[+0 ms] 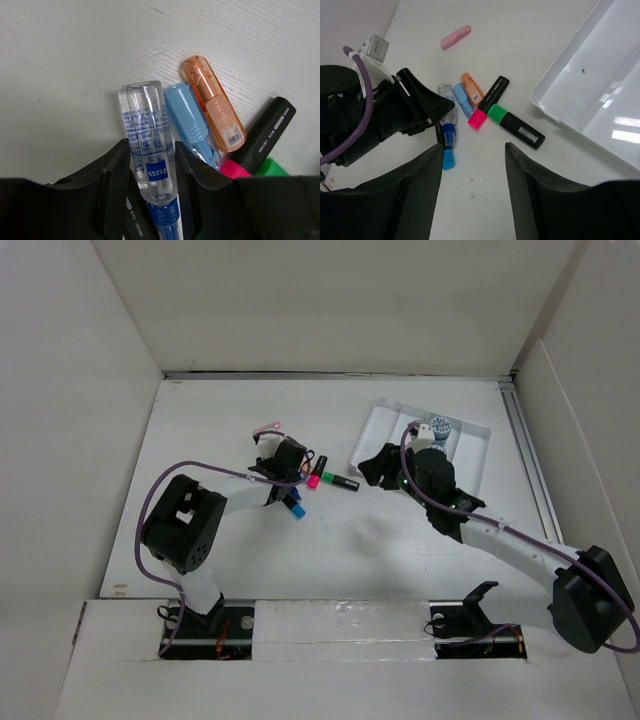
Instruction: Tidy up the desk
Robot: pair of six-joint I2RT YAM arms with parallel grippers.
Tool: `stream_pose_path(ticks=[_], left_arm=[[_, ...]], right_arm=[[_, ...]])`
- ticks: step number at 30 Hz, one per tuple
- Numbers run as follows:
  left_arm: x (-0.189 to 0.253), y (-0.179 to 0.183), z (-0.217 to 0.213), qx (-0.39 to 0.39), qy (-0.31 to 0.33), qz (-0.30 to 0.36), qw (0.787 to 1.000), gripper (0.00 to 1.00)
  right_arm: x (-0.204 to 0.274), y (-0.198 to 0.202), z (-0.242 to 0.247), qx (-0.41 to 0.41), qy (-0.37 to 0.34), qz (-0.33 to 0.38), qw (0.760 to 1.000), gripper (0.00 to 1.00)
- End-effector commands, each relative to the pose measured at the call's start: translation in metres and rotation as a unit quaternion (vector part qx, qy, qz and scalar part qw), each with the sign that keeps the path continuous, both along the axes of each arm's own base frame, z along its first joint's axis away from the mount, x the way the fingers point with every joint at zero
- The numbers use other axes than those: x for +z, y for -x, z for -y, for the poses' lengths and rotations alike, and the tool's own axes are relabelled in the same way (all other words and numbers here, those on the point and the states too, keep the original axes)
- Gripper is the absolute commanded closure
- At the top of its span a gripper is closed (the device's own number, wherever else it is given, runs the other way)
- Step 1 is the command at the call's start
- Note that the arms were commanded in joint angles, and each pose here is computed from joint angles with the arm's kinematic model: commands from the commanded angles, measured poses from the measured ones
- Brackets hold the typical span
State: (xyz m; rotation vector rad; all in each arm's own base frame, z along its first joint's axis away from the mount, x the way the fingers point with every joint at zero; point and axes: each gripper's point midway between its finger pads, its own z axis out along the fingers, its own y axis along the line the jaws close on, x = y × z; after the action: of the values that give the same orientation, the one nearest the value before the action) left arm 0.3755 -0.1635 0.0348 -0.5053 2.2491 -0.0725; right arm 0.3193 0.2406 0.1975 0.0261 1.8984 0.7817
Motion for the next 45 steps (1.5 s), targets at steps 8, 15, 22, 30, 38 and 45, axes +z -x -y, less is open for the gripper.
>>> stream_pose_path(ticks=[8,15,22,30,38,45], left_arm=[[0.085,-0.003,0.003,0.009,0.032,0.090,0.995,0.96],[0.149,-0.004,0.013,-0.021,0.082,0.157,0.984,0.97],[0.209,0.010,0.109,-0.146,0.113,0.216,0.959,0.96],[0.252,0.020,0.253,-0.301,0.175,0.247,0.904,0.95],[0.263,0.041,0.378,-0.417,0.202,0.268,0.845,0.94],[0.238,0.022,0.437,-0.472,0.190,0.295,0.808,0.94]], right_arm=[[0.029,-0.009,-0.005,-0.006,-0.016,0.038,0.999,0.42],[0.051,-0.003,0.024,-0.063,-0.035,0.071,0.995,0.43],[0.103,0.023,0.074,-0.138,-0.080,0.133,0.978,0.43],[0.252,0.125,0.171,-0.190,-0.232,0.295,0.907,0.65],[0.275,0.146,0.187,-0.190,-0.239,0.311,0.900,1.00],[0.266,0.140,0.175,-0.173,-0.228,0.297,0.911,0.97]])
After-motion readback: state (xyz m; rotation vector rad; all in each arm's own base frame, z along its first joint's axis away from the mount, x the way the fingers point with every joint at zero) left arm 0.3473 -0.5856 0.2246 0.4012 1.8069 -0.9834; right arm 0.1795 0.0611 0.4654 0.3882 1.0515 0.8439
